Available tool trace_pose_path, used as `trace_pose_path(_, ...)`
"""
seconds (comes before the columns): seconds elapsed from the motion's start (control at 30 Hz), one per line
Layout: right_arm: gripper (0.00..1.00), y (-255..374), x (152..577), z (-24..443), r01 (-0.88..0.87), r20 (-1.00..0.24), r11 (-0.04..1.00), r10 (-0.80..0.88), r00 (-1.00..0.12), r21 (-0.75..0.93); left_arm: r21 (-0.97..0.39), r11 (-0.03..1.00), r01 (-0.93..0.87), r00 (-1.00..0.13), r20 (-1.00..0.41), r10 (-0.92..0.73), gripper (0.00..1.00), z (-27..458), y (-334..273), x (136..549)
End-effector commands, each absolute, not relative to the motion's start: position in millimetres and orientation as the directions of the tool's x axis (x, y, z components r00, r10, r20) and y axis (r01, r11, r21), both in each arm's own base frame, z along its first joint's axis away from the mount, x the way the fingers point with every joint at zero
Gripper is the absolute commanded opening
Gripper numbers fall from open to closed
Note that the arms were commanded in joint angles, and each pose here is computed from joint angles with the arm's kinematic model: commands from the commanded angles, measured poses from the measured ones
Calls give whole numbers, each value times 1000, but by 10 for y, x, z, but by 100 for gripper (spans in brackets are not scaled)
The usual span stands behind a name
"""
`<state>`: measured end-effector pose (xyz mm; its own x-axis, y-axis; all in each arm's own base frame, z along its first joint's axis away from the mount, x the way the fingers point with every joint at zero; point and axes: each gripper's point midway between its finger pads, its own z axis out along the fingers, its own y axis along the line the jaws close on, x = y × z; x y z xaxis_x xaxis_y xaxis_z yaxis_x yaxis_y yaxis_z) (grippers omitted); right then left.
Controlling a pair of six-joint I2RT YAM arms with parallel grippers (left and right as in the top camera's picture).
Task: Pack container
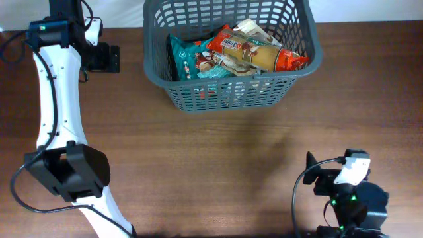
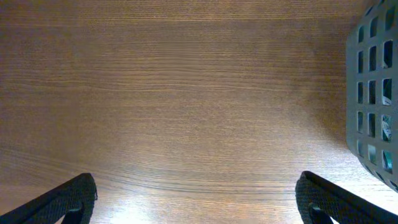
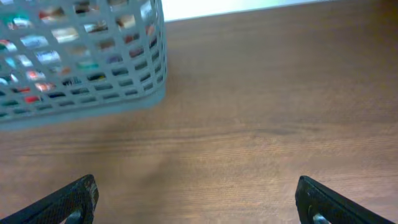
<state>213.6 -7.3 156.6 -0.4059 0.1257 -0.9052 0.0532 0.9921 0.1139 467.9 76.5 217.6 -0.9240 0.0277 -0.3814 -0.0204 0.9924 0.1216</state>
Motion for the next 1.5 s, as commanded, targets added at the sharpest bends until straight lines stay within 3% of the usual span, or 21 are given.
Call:
trace_pose_path(0.0,99,22,2152,1460,8,-913,991,123,-389,130,111,993,-27,-925,-380,18,99,2152,761,4691)
trace_pose_path(0.4,99,126,2167,1156,-41,-917,991,102,-386,127,111,993,-27,-925,-380,18,99,2152,761,4691)
trace_pose_path(1.47,99,121,2172,1159,-39,-918,991,101,-383,126,115,993,-27,-912,-411,23,99,2304,741,4657)
